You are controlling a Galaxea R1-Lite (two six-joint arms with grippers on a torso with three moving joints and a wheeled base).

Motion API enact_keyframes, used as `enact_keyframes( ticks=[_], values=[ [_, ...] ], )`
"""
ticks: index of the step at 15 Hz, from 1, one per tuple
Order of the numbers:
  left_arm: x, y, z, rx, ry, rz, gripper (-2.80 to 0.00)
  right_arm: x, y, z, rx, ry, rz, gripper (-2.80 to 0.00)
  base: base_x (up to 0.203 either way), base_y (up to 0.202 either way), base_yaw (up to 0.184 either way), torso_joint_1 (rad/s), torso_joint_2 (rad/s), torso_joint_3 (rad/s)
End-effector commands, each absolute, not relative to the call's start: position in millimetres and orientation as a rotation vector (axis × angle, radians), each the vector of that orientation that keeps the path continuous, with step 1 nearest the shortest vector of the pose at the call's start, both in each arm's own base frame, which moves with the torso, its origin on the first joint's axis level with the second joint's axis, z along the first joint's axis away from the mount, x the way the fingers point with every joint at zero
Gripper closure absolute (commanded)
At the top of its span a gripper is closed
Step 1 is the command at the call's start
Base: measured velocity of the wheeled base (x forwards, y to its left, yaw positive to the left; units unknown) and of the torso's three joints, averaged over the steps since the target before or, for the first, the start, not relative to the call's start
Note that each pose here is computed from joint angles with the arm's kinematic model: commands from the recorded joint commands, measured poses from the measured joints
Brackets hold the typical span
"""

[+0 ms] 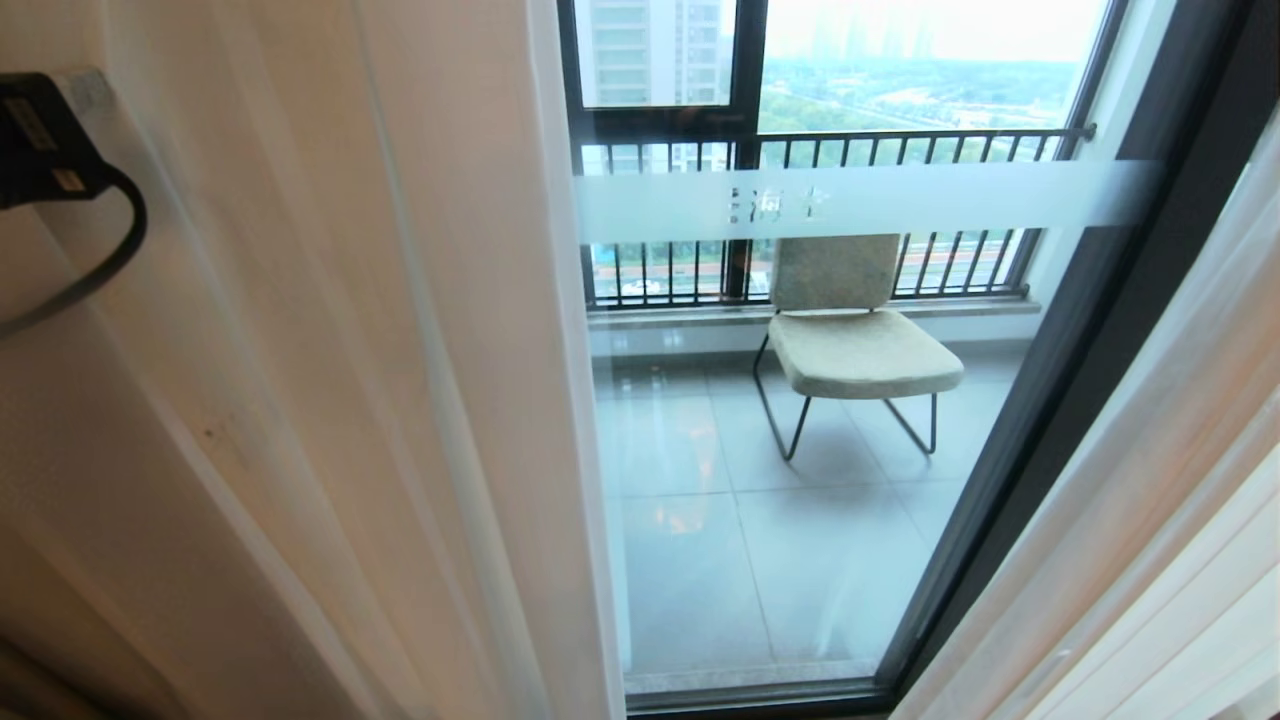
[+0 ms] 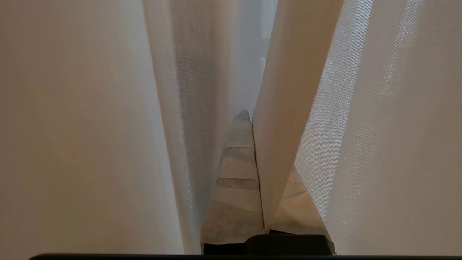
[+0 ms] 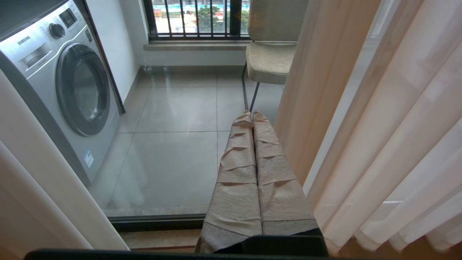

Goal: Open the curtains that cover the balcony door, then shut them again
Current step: Pull the inner curtains open on both sides

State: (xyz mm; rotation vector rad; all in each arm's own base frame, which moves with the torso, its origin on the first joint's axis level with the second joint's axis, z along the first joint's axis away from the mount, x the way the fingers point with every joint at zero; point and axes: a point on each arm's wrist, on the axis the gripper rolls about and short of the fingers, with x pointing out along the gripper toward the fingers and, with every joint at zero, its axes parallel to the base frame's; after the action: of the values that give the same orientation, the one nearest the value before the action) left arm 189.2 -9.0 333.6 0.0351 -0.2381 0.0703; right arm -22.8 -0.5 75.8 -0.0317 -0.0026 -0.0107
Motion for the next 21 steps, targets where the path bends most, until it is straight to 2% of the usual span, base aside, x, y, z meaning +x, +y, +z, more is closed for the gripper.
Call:
enact_keyframes(
  ticks=[1,3,13,18,21],
  values=[
    [189,-8,334,0.035,-0.242,0.074,0.00,-23,-1,76,-0.032,-0.002,-0.011,0.00,0.000,0.184,0.002,-0.002,0.00,0.002],
    [187,-7,334,0.036,-0.242,0.079,0.00,-23,-1,76,-0.032,-0.003,-0.011,0.00,0.000,0.140,0.004,0.002,0.00,0.005],
    [186,-3,347,0.000,-0.291,0.099,0.00,-23,-1,76,-0.032,-0.002,-0.011,0.00,0.000,0.000,0.000,0.000,0.00,0.000],
    [184,18,358,-0.023,-0.322,0.195,0.00,-23,-1,76,-0.032,-0.003,-0.011,0.00,0.000,0.000,0.000,0.000,0.00,0.000],
    [189,28,353,-0.023,-0.282,0.220,0.00,-23,-1,76,-0.032,-0.003,-0.011,0.00,0.000,0.000,0.000,0.000,0.00,0.000]
  ],
)
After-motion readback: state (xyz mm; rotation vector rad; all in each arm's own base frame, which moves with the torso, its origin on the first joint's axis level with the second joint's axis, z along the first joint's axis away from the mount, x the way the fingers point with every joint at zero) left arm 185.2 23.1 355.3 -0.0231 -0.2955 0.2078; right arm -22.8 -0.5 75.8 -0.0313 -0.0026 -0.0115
